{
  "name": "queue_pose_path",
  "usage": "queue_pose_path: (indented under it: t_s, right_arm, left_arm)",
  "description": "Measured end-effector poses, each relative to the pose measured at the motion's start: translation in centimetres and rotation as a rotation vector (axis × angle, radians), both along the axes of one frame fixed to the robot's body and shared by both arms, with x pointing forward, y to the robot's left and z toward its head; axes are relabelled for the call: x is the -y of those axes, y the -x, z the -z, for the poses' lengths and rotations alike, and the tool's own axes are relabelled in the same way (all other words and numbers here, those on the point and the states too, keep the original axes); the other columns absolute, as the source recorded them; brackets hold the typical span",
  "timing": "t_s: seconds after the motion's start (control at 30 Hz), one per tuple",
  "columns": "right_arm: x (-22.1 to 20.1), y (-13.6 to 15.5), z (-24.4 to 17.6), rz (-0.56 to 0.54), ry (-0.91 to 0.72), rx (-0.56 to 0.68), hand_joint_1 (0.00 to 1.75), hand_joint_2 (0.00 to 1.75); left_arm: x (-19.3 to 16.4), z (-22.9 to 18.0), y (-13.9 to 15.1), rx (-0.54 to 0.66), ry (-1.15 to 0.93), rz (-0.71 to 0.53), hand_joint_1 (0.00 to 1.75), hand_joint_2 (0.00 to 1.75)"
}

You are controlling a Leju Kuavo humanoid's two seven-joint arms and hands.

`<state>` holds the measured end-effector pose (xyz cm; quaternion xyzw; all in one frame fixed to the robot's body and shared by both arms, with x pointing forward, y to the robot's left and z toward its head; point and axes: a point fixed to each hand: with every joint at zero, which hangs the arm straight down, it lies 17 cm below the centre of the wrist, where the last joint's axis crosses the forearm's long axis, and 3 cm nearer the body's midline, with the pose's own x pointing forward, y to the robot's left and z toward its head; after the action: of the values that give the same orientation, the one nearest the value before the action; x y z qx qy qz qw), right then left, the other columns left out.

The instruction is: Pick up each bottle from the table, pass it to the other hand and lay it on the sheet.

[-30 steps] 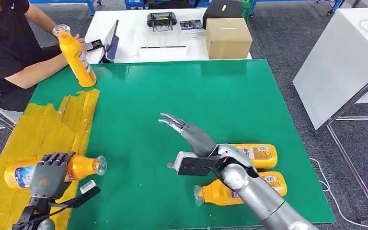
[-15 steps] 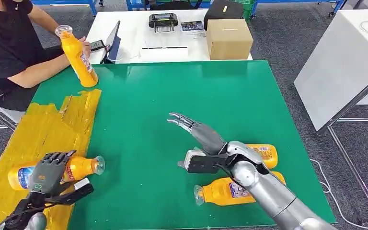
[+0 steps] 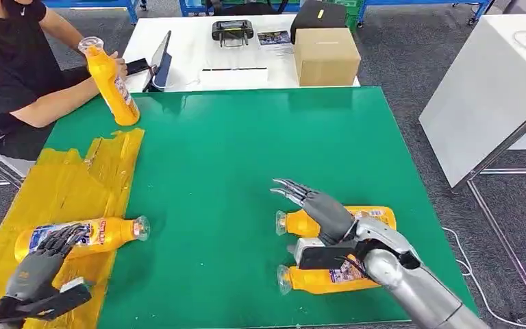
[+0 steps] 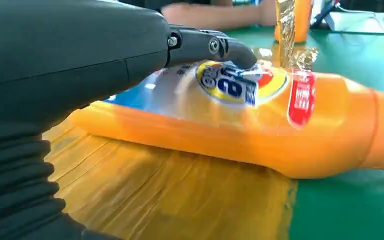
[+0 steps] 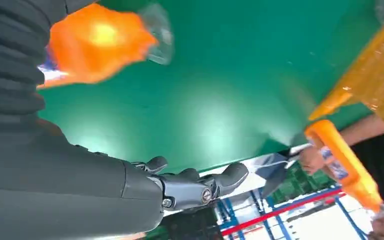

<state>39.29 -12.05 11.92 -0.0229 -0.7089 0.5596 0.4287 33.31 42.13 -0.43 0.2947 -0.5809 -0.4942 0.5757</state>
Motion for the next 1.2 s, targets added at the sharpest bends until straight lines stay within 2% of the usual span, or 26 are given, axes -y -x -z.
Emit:
queue_pose_path:
  t_s: [0.23,0.33,0.43,0.63,0.73,0.9,1.2]
  right_arm:
    - [2.7,1.5,0.3,0.008,0.026,0.007,0.0,1.75]
    - [4.2,3.3,0.7,-0.003,0.031,-0.018,0.0,1.75]
    - [7.4,6.0,0.8,0.004,0.031,-0.058,0.0,1.75]
    - [13.0,11.2,-0.6,0.047,0.075,-0.087,0.0,1.75]
    - [14.6,12.6,-1.4,0.068,0.108,-0.11,0.0,1.75]
    - [16.6,14.0,-3.1,0.091,0.158,-0.119,0.0,1.75]
    - [17.4,15.1,-4.4,0.087,0.202,-0.108,0.0,1.75]
  left_arm:
    - [-1.3,-0.7,2.1,-0.015,0.013,-0.01,0.0,0.0]
    - [-0.9,-1.3,2.9,-0.01,0.072,0.008,0.0,0.0]
    - [-0.7,-3.0,3.6,0.024,0.205,-0.017,0.0,0.0]
    - [0.4,-10.2,3.3,0.238,0.669,-0.07,0.0,0.0]
    - [1.0,-12.5,3.1,0.299,0.791,-0.056,0.0,0.0]
    - [1.1,-14.1,2.8,0.346,0.822,-0.053,0.0,0.0]
    - [1.4,-14.6,2.8,0.369,0.843,-0.058,0.0,0.0]
